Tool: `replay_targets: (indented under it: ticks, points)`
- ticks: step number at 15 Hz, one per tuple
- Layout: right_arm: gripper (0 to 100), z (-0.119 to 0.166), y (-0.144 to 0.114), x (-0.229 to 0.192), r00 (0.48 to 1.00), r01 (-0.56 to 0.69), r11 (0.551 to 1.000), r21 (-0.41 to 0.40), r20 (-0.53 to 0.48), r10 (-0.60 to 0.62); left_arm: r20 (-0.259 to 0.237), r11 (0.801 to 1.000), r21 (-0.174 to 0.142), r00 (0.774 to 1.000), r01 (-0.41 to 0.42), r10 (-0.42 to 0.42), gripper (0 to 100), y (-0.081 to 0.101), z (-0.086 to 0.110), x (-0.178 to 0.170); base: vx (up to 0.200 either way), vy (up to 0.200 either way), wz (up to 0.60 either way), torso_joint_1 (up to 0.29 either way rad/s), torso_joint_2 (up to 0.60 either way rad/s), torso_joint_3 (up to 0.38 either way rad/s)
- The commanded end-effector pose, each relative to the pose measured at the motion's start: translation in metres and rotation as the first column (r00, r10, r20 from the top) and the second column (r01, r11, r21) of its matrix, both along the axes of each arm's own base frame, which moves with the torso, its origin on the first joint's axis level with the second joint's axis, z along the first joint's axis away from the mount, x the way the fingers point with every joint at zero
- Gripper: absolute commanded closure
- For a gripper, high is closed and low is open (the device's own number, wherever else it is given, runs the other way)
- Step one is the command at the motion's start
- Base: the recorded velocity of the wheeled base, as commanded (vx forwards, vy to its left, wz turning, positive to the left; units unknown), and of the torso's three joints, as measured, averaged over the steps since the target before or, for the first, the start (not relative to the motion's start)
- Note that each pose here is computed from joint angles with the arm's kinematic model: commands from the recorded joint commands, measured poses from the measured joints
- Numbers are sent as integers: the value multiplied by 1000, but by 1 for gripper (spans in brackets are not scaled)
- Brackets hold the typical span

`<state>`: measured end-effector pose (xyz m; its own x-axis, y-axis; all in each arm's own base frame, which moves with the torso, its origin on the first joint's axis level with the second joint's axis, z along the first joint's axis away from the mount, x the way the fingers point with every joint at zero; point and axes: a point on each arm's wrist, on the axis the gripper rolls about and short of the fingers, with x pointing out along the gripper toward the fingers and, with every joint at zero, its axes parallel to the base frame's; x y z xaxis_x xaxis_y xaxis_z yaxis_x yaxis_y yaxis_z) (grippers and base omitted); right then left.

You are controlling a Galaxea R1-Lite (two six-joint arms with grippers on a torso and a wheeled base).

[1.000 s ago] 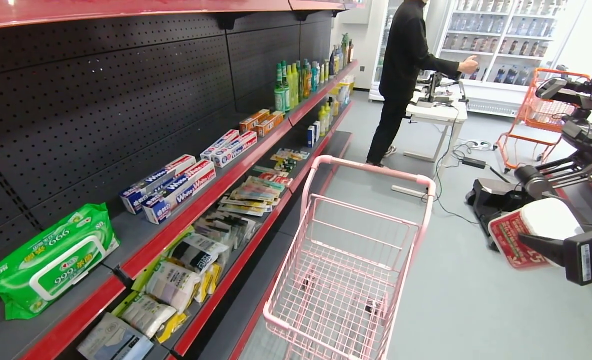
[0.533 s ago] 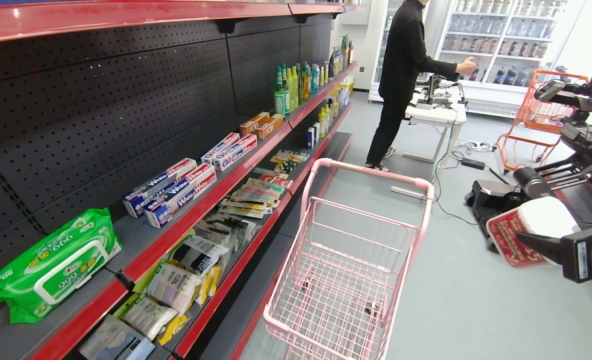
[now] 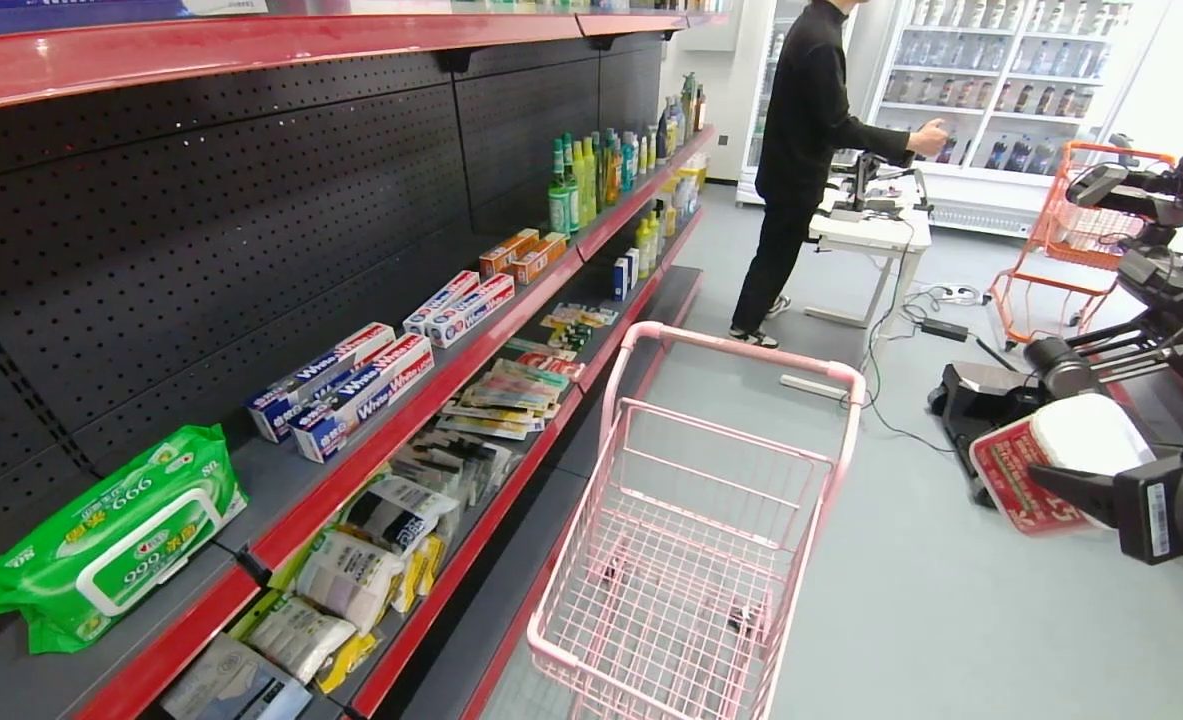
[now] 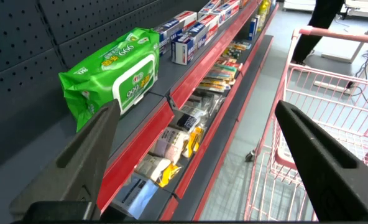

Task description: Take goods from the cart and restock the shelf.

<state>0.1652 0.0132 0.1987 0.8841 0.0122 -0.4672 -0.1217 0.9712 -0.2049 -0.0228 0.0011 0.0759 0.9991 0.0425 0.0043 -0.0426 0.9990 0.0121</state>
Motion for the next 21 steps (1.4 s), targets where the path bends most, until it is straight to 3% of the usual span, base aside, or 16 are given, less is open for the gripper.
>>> replay_targets:
  ticks: [1, 5, 21]
  points:
    - [100, -2, 0, 2, 1000, 2, 1000, -5, -10, -2, 0, 1000, 0, 1000, 0, 0, 0, 0, 0, 0, 0, 0, 0, 32, -85, -22]
    - [100, -2, -1, 3, 1000, -5, 1000, -24, -11, 5, 0, 1000, 0, 1000, 0, 0, 0, 0, 0, 0, 0, 0, 0, 0, 0, 0]
    - [100, -4, 1, 5, 999, -20, 999, -25, -25, 19, 0, 1000, 0, 1000, 0, 0, 0, 0, 0, 0, 0, 0, 600, 4, 1, 1]
